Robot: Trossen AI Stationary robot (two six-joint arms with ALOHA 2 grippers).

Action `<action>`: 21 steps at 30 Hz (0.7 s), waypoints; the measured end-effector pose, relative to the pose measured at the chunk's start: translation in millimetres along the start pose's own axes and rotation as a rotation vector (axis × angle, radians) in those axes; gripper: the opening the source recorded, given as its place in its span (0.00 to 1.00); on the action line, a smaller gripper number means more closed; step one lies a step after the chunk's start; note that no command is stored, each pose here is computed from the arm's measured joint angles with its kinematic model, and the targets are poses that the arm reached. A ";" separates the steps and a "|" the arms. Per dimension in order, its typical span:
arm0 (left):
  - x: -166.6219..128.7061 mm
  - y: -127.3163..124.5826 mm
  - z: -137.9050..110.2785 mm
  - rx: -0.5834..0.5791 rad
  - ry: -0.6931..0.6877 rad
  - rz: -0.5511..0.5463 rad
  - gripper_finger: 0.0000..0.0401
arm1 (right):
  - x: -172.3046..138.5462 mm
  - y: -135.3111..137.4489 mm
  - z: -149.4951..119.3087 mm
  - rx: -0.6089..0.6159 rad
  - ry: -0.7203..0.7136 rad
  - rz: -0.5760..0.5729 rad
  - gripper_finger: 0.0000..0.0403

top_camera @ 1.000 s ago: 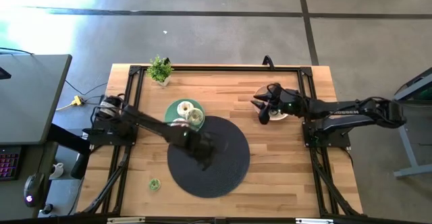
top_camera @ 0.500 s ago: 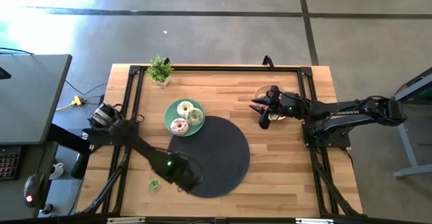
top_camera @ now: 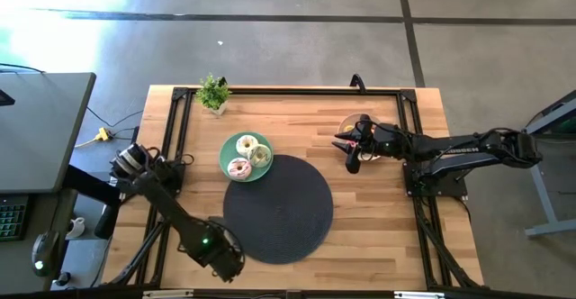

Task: Pick & Place donuts
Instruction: Put the small green donut on the white plate

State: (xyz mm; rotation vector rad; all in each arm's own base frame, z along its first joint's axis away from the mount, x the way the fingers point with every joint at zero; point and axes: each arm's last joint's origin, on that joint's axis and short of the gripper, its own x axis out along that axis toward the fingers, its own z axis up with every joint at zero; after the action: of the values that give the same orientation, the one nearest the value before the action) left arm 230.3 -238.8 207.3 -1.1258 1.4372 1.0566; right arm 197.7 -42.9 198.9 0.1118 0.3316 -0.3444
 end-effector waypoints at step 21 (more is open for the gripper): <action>47.5 -7.2 -1.4 -0.024 -0.076 0.179 0.35 | -3.5 3.3 25.5 0.031 -0.262 0.067 0.31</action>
State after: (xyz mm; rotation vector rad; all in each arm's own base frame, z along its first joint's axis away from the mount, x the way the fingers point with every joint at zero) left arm 233.2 -247.2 160.1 -0.9768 1.4883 1.2315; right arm 203.4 -42.9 224.2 0.1063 0.0633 -0.2940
